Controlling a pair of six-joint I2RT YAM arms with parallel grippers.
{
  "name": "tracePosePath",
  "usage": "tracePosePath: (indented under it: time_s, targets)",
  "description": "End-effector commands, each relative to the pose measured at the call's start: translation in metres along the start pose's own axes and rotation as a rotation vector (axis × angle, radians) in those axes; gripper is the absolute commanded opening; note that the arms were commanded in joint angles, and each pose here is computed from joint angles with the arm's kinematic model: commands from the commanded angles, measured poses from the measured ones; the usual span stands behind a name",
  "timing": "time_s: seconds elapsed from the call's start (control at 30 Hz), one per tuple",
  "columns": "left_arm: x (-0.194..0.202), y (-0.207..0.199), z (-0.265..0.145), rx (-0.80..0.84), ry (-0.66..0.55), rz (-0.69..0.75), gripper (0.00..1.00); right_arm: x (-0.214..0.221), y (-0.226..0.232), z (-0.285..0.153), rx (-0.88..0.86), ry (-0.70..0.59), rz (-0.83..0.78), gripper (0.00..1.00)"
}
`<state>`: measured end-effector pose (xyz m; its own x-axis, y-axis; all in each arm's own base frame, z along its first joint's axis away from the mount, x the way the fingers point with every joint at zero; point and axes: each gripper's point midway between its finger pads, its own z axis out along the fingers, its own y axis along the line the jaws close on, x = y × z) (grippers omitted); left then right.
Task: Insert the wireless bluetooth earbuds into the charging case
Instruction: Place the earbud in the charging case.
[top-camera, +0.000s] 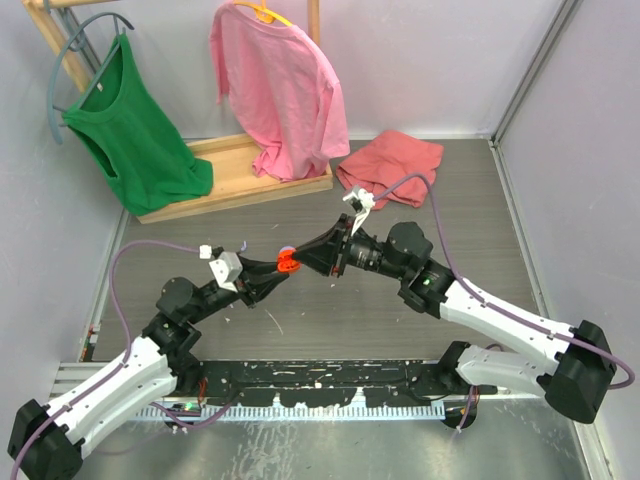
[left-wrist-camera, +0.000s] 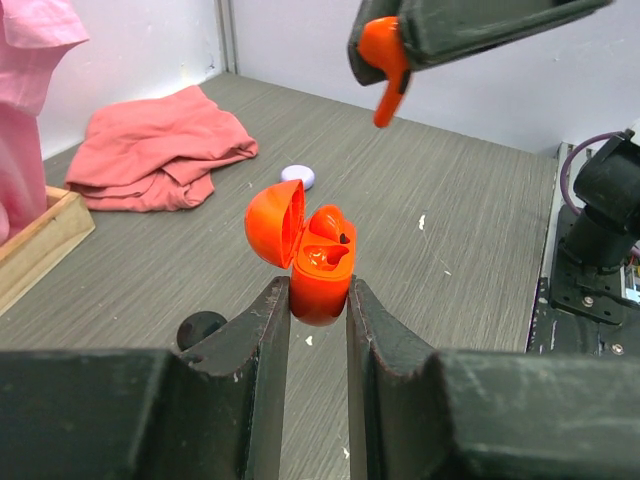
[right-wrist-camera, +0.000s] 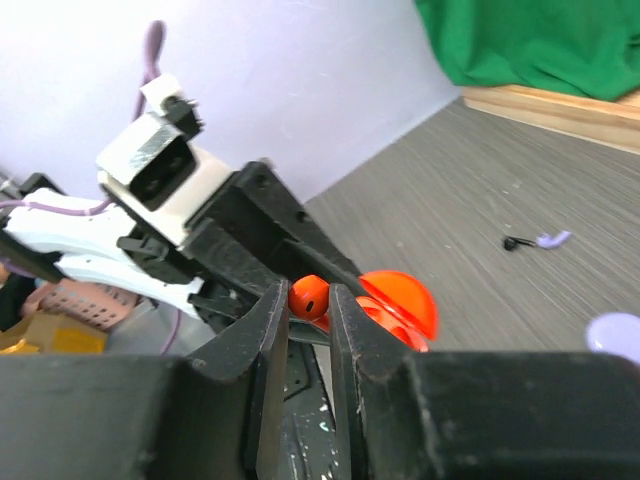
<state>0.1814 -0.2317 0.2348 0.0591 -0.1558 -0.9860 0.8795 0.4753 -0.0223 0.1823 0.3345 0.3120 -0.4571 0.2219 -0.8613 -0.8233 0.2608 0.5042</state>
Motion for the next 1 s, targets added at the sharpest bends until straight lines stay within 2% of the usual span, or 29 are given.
tracePosePath:
  time_s: [0.0,0.27,0.97]
  targets:
    - [-0.045,0.0,0.005,0.005,-0.133,0.06,0.03,-0.022,0.042,0.008,-0.176,-0.116,-0.013,0.14]
    - [-0.057,-0.002,0.003,0.002,-0.178,0.054,0.03,-0.011,0.032,0.015,-0.132,-0.139,0.013,0.13]
    - [-0.064,-0.004,0.0,0.008,-0.204,0.046,0.03,0.007,0.016,0.024,-0.094,-0.121,0.071,0.13]
